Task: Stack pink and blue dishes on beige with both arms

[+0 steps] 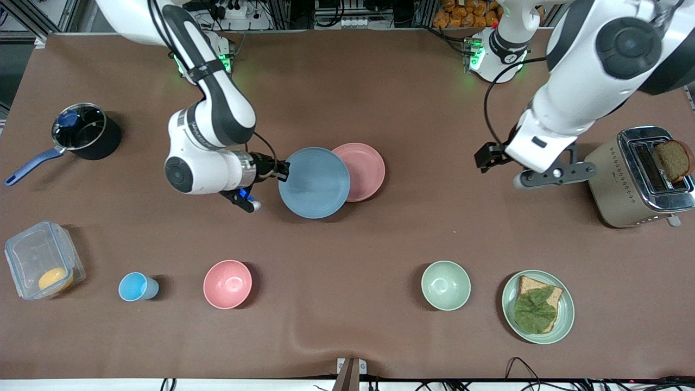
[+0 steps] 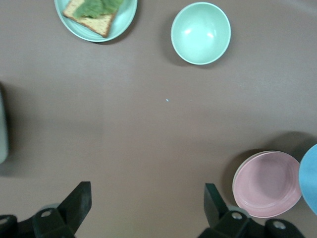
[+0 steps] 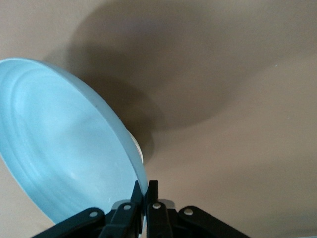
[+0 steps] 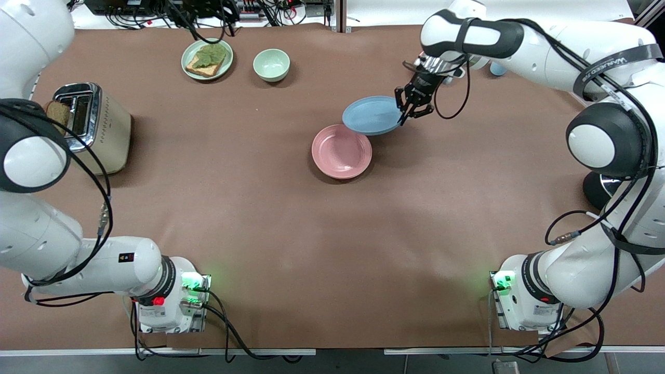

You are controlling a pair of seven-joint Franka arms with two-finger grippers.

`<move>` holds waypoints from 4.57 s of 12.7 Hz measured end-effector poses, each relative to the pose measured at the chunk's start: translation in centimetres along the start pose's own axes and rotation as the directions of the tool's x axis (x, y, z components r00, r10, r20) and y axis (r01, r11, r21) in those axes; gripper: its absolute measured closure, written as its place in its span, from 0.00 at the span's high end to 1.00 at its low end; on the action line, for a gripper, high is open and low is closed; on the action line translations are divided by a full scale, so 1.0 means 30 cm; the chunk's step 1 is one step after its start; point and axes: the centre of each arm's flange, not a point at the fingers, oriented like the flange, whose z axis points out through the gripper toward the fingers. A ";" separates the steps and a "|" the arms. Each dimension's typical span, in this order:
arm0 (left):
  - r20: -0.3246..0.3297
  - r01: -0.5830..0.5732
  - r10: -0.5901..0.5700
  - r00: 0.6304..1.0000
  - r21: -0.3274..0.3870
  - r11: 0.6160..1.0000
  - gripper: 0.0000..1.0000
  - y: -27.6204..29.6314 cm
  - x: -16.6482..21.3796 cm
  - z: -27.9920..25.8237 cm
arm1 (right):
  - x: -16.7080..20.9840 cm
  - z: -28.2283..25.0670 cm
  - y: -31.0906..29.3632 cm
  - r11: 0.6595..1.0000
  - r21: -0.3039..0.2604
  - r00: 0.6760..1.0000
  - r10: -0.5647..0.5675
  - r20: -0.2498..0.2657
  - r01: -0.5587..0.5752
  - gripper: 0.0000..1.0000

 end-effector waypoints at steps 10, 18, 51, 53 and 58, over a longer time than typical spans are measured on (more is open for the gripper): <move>-0.017 -0.041 0.041 0.999 0.025 0.999 1.00 -0.311 0.002 -0.179 | -0.175 0.215 -0.083 0.998 -0.046 0.998 -0.040 -0.052 0.037 0.06; 0.015 -0.072 0.072 0.997 0.016 0.997 1.00 -0.390 -0.011 -0.202 | -0.209 0.318 -0.142 0.999 -0.001 0.991 -0.041 -0.125 0.041 0.06; 0.039 -0.076 0.076 0.996 -0.005 0.997 1.00 -0.381 -0.040 -0.217 | 0.419 -0.822 0.658 0.937 -0.217 0.900 -0.328 -0.287 0.273 1.00; 0.043 -0.073 0.074 0.996 -0.004 0.997 1.00 -0.386 -0.041 -0.217 | 0.373 -0.956 0.680 0.927 -0.215 0.880 -0.362 -0.308 0.306 1.00; 0.046 -0.063 0.063 0.997 -0.003 0.998 1.00 -0.404 -0.038 -0.218 | 0.228 -1.180 0.591 0.902 -0.267 0.826 -0.422 -0.375 0.339 1.00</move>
